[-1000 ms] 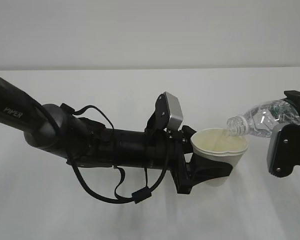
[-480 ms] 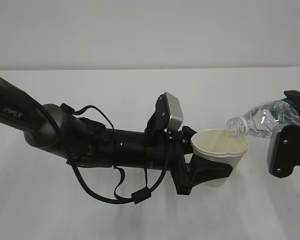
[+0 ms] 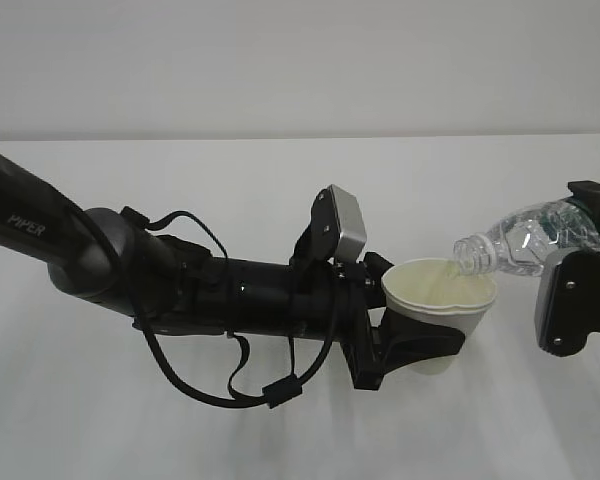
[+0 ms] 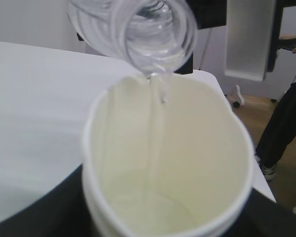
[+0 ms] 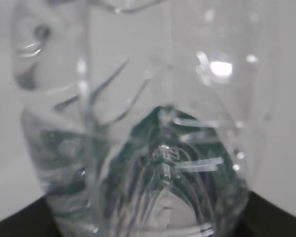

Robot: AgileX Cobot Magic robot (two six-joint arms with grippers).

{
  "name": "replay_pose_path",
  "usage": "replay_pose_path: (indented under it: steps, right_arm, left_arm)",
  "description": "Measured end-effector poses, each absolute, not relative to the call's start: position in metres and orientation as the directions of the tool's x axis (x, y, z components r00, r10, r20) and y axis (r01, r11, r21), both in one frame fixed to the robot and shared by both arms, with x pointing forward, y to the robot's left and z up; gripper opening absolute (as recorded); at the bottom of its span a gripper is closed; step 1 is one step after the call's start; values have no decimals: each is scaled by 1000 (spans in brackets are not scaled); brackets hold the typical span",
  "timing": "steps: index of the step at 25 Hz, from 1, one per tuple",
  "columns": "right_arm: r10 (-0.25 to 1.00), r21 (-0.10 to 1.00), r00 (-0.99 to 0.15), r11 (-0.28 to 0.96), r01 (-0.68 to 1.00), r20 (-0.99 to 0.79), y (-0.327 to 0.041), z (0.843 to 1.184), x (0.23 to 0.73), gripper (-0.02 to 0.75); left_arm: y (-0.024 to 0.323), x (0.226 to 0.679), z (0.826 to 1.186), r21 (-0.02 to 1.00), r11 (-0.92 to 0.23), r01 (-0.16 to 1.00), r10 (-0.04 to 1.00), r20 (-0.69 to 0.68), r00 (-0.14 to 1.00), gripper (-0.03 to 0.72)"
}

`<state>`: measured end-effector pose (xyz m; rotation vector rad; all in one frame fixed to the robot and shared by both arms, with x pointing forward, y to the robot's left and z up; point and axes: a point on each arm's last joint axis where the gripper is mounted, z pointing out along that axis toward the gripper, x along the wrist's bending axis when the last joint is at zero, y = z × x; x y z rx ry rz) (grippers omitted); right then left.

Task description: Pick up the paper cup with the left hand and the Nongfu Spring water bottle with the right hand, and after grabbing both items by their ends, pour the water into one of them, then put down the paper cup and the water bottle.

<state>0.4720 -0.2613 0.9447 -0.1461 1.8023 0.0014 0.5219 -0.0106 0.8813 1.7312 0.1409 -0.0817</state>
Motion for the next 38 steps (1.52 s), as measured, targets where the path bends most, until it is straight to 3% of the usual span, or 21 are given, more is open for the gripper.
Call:
replay_pose_path:
  steps: [38]
  right_arm:
    - [-107, -86, -224, 991, -102, -969, -261, 945, 472, 406]
  left_arm:
    - [-10, 521, 879, 975, -169, 142, 46, -136, 990, 449]
